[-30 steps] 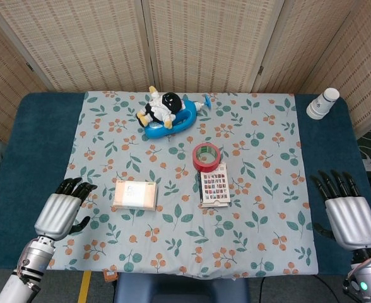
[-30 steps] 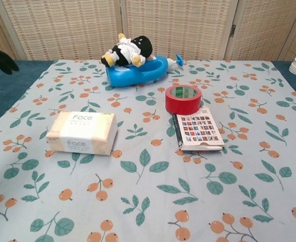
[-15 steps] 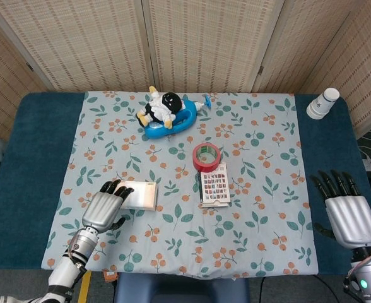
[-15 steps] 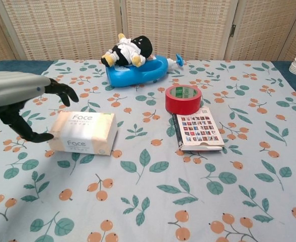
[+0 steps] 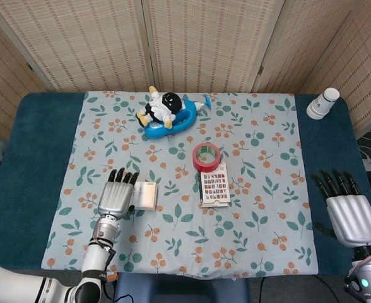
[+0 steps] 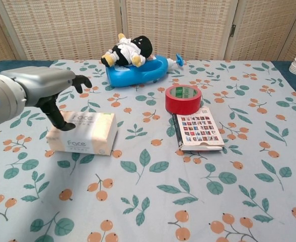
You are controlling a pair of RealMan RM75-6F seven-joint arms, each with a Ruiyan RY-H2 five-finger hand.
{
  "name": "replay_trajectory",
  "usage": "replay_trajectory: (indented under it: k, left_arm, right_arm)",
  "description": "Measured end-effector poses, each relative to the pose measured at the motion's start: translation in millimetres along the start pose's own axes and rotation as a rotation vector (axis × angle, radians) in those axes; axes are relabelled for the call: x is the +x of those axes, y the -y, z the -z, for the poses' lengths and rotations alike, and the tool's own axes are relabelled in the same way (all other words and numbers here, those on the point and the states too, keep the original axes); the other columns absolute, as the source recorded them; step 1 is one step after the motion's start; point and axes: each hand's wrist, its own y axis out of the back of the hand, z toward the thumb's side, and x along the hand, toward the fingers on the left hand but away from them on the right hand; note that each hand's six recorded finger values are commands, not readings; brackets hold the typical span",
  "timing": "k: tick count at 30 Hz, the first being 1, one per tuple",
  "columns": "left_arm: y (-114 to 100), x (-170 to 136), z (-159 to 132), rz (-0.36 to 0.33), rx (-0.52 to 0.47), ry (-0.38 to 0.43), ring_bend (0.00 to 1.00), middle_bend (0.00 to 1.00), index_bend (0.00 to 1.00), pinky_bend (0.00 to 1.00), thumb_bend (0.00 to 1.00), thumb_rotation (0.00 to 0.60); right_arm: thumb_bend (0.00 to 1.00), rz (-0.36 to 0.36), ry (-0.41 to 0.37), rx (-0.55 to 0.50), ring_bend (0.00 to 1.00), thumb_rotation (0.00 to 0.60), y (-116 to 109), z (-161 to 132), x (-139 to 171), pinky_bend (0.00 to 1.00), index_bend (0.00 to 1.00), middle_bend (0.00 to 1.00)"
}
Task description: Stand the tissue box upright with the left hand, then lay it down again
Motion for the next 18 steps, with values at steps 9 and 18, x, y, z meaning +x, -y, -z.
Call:
replay_trajectory:
  k: [9, 18]
  left_arm:
    - [5, 4, -27, 0.011, 0.003, 0.042, 0.0, 0.09, 0.05, 0.05, 0.25, 0.6]
    - [16, 14, -44, 0.028, 0.04, 0.056, 0.0, 0.12, 0.07, 0.05, 0.24, 0.6]
  right_arm:
    - [0.12, -0.013, 0.003, -0.004, 0.0, 0.6, 2, 2, -1, 0.03, 0.11, 0.06]
    - [0.11, -0.005, 0.009, -0.014, 0.0, 0.6, -1, 4, -1, 0.03, 0.11, 0.06]
